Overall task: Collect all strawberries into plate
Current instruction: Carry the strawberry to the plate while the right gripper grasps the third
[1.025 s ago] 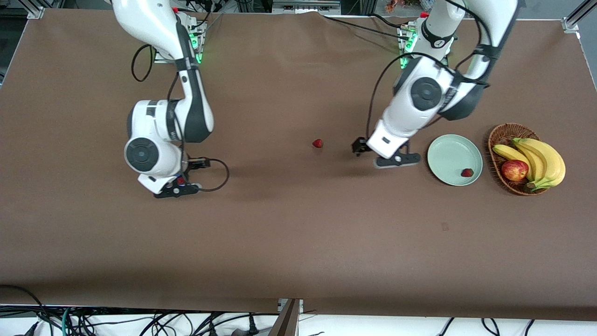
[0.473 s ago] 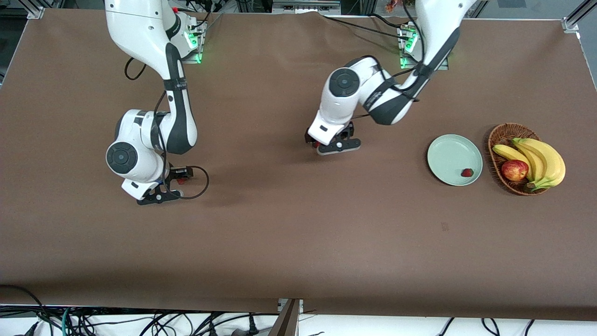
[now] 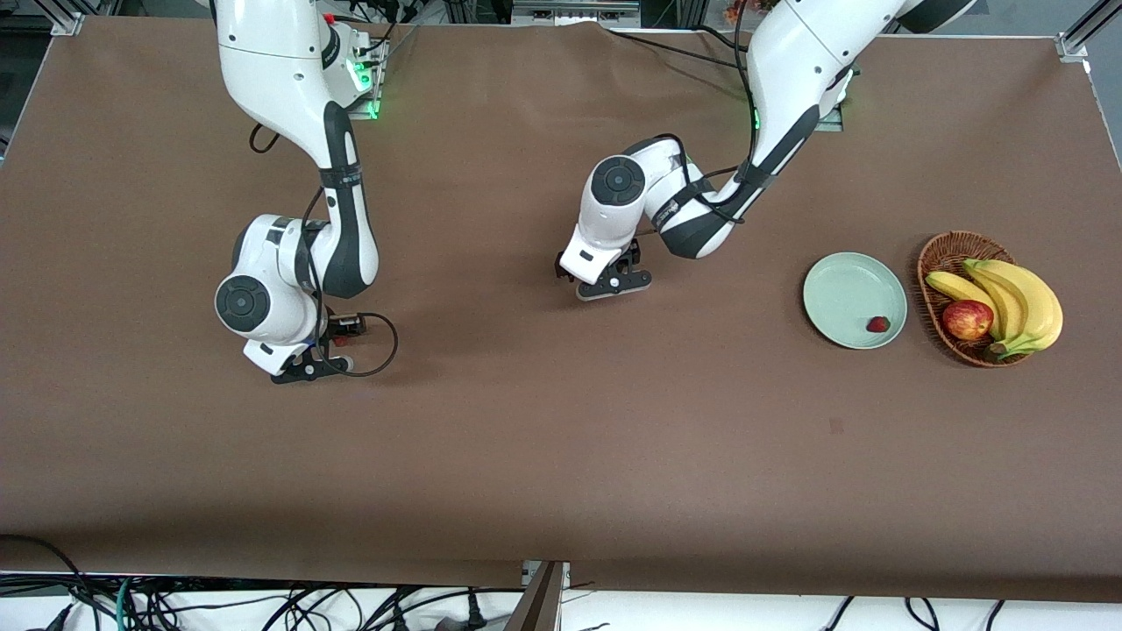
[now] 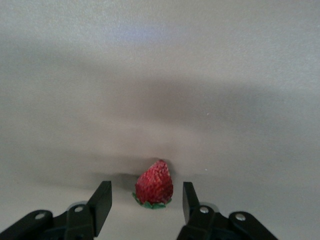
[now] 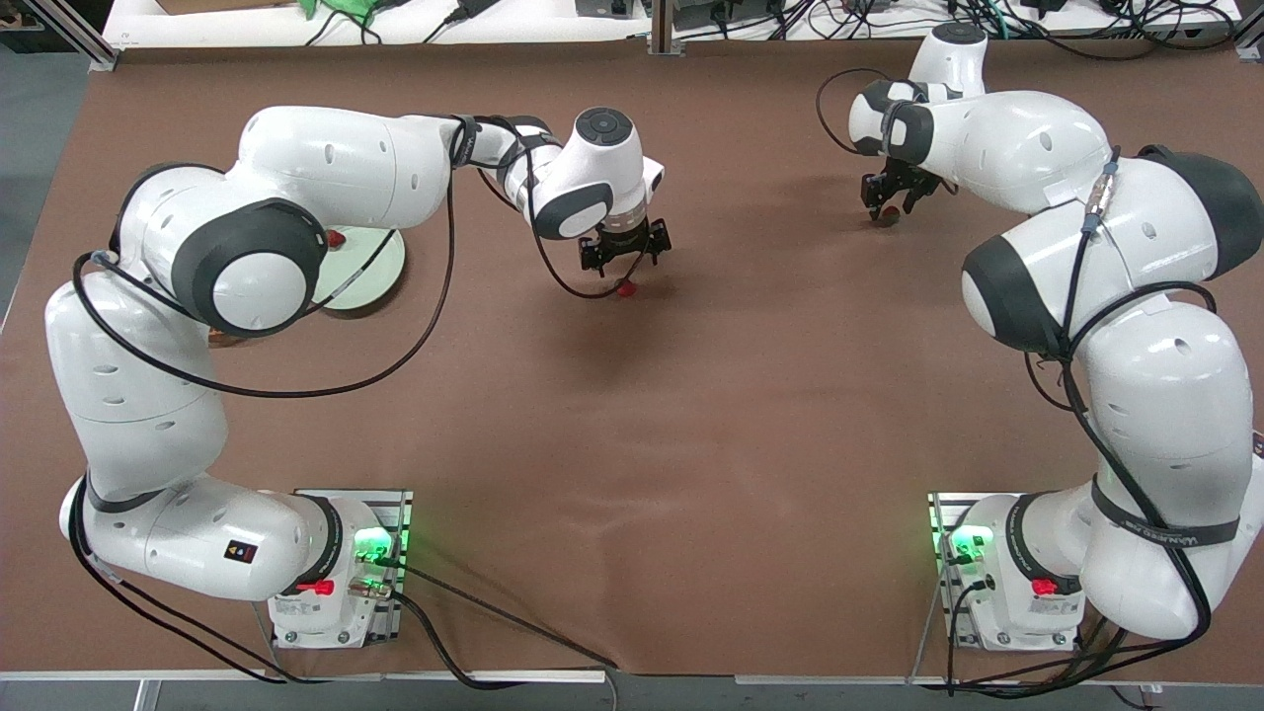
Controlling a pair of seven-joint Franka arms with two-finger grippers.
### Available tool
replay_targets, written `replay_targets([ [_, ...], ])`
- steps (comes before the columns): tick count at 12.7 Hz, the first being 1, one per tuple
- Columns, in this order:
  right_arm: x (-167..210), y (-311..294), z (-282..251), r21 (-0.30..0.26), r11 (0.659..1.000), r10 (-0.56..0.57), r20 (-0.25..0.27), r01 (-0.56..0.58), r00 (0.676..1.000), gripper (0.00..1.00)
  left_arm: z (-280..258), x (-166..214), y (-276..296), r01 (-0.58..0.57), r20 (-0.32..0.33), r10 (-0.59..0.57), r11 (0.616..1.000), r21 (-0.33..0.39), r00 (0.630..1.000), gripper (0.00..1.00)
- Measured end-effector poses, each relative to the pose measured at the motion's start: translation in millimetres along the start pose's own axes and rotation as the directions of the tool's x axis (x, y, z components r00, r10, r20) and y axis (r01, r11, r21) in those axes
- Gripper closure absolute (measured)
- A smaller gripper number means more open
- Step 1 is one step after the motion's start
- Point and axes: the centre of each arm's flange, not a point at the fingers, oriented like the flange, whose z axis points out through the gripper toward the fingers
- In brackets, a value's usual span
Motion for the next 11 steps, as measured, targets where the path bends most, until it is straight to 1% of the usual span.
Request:
replay_targets([
  [1, 0, -2, 1, 0.001, 1.000, -0.003, 0.001, 0.003, 1.000, 0.44, 5, -1, 0, 0.000, 0.007, 0.000, 1.000, 0.004, 1.000, 0.00],
  [2, 0, -3, 2, 0.002, 1.000, -0.005, 0.000, 0.005, 1.000, 0.57, 8, -3, 0, -0.002, 0.012, 0.002, 1.000, 0.007, 1.000, 0.00],
  [3, 0, -4, 2, 0.002, 1.000, -0.006, 0.000, 0.006, 1.000, 0.57, 11, -5, 0, -0.005, 0.016, 0.005, 1.000, 0.010, 1.000, 0.00],
  [4, 0, -4, 2, 0.002, 1.000, -0.006, -0.001, 0.006, 1.000, 0.65, 13, -7, 0, -0.008, 0.020, 0.008, 1.000, 0.014, 1.000, 0.00],
  [5, 0, -4, 1, 0.003, 1.000, -0.006, -0.001, 0.006, 1.000, 0.69, 16, -9, 0, -0.010, 0.023, 0.010, 1.000, 0.017, 1.000, 0.00],
  [6, 0, -5, 1, 0.004, 1.000, -0.007, -0.002, 0.007, 1.000, 0.69, 19, -10, -1, -0.010, 0.024, 0.010, 1.000, 0.021, 1.000, 0.05],
  [7, 1, -9, -1, 0.012, 1.000, -0.008, -0.003, 0.008, 1.000, 0.69, 20, -9, -1, -0.003, 0.024, 0.003, 1.000, 0.024, 1.000, 0.08],
  [9, 2, -31, -18, 0.046, 0.999, 0.015, 0.007, -0.015, 1.000, 0.69, 21, -8, -2, 0.012, 0.024, -0.012, 1.000, 0.025, 1.000, 0.33],
  [10, 4, -50, -36, 0.069, 0.997, 0.041, 0.017, -0.042, 0.999, 0.69, 20, -8, -2, 0.017, 0.023, -0.018, 1.000, 0.024, 1.000, 0.45],
  [11, 6, -75, -58, 0.089, 0.993, 0.073, 0.028, -0.075, 0.997, 0.69, 19, -6, -2, 0.026, 0.020, -0.027, 0.999, 0.021, 0.999, 0.55],
])
